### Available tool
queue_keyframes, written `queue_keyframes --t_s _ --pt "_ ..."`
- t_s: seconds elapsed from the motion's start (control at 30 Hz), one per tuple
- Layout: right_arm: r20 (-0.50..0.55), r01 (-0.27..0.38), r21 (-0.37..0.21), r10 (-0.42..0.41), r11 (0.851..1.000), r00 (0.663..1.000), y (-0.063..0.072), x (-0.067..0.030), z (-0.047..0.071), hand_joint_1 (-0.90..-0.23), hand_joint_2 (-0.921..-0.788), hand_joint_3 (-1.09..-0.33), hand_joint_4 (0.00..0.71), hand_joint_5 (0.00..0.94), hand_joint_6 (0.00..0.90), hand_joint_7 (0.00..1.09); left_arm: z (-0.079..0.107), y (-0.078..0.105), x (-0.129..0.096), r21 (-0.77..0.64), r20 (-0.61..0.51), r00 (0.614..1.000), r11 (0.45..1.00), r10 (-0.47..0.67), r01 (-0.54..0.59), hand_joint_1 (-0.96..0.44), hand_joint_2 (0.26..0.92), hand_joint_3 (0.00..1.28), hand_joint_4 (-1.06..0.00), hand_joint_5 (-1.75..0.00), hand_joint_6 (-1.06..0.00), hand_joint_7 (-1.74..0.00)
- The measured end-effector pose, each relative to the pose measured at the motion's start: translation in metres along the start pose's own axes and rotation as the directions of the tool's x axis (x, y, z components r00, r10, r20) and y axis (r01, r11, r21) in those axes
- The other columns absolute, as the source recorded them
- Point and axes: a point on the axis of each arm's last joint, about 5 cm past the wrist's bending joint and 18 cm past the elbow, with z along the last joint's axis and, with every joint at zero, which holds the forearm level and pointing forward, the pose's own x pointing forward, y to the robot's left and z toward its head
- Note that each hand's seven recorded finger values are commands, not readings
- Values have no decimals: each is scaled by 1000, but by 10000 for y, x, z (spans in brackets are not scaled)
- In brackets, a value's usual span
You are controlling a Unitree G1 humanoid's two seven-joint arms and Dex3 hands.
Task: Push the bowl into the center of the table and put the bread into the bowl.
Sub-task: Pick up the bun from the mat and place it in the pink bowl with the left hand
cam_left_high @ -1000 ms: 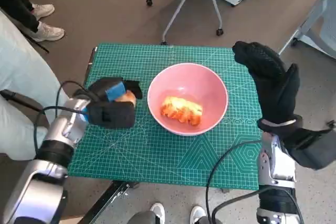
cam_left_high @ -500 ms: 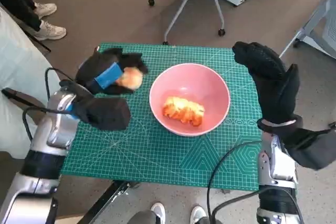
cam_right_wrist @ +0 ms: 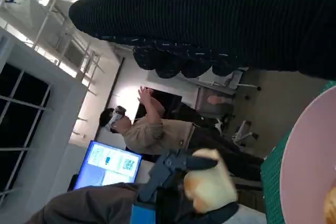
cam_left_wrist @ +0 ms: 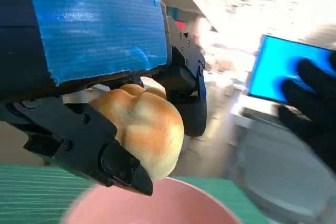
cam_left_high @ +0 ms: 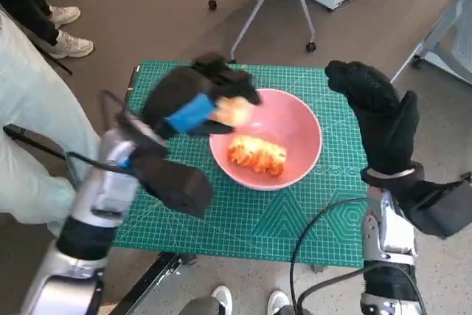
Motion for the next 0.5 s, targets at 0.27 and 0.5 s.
queue_keyframes --t_s 0.27,0.5 --pt "4 -4 -6 4 1000 1000 -19 0 18 -672 -921 -771 224 0 115 564 16 -170 220 -33 4 997 996 -81 81 -125 917 110 -669 -901 -588 -1230" --pt "3 -4 -13 4 1000 1000 -40 -1 36 -674 -921 -770 225 1 116 563 -37 -401 271 -22 -63 973 975 -221 220 -148 840 34 -434 -78 -483 -205"
